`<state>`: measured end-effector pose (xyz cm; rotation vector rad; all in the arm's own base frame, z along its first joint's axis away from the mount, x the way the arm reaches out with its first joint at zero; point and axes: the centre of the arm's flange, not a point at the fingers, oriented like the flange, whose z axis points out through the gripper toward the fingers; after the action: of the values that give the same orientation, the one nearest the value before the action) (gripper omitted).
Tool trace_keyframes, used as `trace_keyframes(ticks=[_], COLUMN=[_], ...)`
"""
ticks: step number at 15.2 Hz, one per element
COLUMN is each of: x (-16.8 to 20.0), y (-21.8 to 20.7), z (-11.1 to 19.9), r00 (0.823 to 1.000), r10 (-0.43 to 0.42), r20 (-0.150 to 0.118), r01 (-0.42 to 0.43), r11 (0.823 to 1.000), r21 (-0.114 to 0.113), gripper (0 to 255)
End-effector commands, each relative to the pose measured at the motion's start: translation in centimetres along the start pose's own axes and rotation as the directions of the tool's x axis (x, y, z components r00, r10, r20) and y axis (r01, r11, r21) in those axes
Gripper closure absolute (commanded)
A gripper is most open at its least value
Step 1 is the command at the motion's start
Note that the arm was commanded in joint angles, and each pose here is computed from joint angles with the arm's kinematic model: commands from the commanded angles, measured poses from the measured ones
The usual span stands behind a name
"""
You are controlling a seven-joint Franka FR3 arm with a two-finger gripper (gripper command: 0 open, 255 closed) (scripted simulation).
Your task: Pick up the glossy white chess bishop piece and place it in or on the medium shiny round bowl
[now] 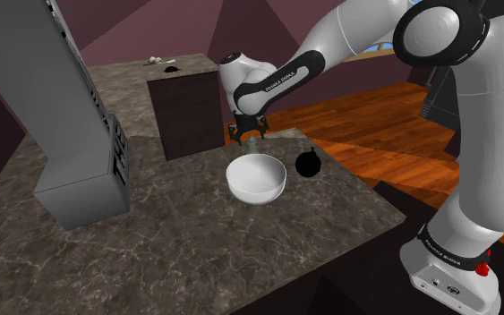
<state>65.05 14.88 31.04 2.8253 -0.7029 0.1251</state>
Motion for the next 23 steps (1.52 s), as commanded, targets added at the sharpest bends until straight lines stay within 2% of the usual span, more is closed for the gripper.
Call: trace_keyframes(ticks=[1, 3, 4, 13, 23], x=[0.0, 0.0, 0.0, 0.0, 0.7], y=[0.0, 0.0, 0.0, 0.0, 1.0], z=[0.0, 0.0, 0.0, 0.0, -5.1], r00=[1.0, 1.0, 1.0, 1.0, 1.0], r10=[0.0, 0.0, 0.0, 0.0, 0.0], r20=[0.0, 0.0, 0.0, 0.0, 0.0], r01=[0.0, 0.0, 0.0, 0.0, 0.0], r11=[1.0, 1.0, 1.0, 1.0, 1.0], r21=[0.0, 0.0, 0.0, 0.0, 0.0], gripper=[0, 0, 255, 255, 255])
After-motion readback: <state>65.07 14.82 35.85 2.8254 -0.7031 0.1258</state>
